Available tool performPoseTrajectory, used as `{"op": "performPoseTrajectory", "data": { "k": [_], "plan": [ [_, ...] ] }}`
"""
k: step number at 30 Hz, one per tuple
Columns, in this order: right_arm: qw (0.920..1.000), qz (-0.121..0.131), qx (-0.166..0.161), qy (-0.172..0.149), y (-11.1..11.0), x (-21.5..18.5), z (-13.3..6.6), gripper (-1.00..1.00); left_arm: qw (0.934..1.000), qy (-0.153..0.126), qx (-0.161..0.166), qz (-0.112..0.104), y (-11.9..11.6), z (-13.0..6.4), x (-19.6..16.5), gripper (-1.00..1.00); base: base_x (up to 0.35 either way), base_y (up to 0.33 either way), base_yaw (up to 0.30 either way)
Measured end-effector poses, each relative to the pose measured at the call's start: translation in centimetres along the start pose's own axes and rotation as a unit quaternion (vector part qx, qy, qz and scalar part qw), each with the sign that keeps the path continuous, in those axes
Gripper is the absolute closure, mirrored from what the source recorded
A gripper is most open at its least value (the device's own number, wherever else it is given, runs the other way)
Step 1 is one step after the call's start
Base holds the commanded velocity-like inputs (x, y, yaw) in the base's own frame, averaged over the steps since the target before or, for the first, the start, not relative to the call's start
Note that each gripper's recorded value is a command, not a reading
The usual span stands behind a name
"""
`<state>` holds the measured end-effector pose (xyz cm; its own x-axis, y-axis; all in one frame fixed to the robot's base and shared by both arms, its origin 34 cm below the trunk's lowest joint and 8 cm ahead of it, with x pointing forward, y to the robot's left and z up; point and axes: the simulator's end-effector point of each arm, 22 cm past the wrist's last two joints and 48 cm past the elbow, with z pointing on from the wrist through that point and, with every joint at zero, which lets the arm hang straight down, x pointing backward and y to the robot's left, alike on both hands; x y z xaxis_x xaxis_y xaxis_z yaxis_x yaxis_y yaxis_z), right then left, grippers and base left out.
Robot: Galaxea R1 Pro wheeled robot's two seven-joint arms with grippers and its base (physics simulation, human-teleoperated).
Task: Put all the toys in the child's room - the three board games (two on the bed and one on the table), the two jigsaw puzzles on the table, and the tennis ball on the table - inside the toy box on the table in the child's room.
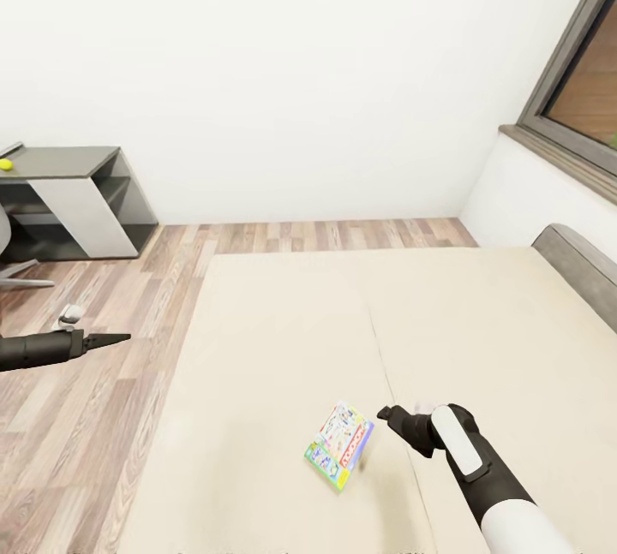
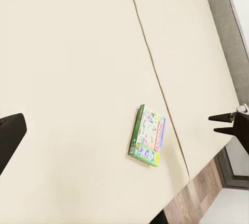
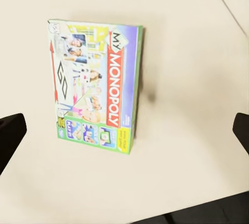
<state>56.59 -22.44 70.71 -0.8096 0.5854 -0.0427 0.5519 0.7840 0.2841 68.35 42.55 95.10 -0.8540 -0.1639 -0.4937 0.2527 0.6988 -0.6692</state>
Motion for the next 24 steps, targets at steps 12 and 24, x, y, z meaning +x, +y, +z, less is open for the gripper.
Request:
{"op": "performPoseTrajectory", "data": {
  "k": [12,24],
  "plan": [
    [0.9999,0.003,0.007,0.008,-0.7,0.6,0.8,-1.00,0.9999,0.007,-0.002,-0.007,0.7,0.6,0.7,-1.00,0.000,0.000,0.000],
    [0.9998,0.005,0.013,0.016,-1.3,1.1,1.5,-1.00,0.9998,0.014,-0.003,-0.014,1.5,1.2,1.4,-1.00,0.000,0.000,0.000]
  ]
}}
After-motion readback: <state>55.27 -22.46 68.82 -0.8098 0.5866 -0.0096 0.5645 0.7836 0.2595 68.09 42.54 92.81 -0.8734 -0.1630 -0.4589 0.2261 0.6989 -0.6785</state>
